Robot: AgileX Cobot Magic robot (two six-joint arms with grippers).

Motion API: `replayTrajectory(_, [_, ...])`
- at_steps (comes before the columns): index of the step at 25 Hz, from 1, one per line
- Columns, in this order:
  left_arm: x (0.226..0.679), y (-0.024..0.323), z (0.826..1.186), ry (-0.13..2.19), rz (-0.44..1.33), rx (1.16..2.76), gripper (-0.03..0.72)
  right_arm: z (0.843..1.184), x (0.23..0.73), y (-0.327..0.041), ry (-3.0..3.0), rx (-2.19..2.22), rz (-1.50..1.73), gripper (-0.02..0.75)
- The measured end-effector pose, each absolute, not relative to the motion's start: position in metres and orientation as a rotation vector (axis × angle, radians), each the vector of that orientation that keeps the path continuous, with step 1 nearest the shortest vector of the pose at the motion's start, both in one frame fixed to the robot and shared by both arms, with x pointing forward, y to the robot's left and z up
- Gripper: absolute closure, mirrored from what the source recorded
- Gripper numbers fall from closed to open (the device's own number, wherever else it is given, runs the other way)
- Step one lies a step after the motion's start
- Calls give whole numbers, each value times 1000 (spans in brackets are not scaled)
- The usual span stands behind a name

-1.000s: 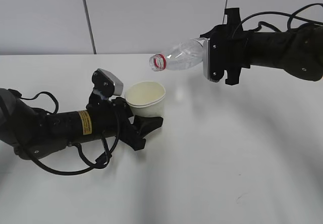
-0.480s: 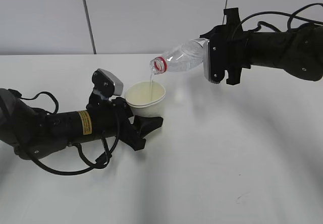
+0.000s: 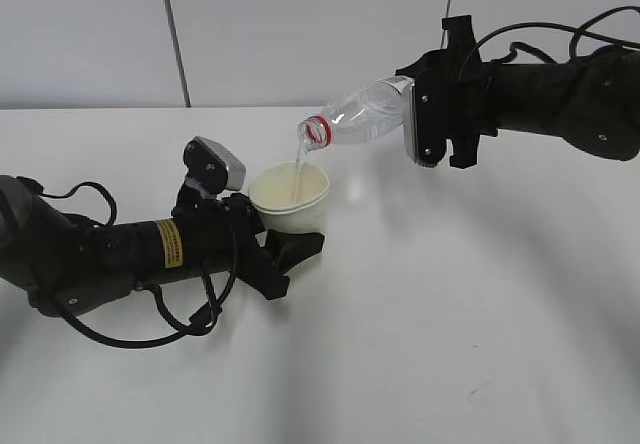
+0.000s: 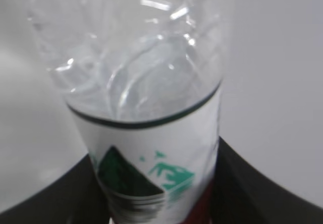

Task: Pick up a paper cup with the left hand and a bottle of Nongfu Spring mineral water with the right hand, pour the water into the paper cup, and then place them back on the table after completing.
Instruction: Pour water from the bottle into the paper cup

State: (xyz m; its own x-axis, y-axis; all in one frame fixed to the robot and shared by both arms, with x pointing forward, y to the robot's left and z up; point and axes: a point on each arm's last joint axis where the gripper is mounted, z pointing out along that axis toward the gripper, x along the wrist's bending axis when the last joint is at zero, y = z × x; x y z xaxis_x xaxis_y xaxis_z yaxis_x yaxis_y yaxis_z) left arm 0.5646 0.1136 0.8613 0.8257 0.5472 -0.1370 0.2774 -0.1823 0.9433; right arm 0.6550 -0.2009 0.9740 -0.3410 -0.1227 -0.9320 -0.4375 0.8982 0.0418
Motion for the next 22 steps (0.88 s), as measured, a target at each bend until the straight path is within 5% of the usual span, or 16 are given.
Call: replayTrajectory(22, [564, 113, 860, 621, 266, 1792, 292, 974, 655, -201, 1903, -438, 322, 373])
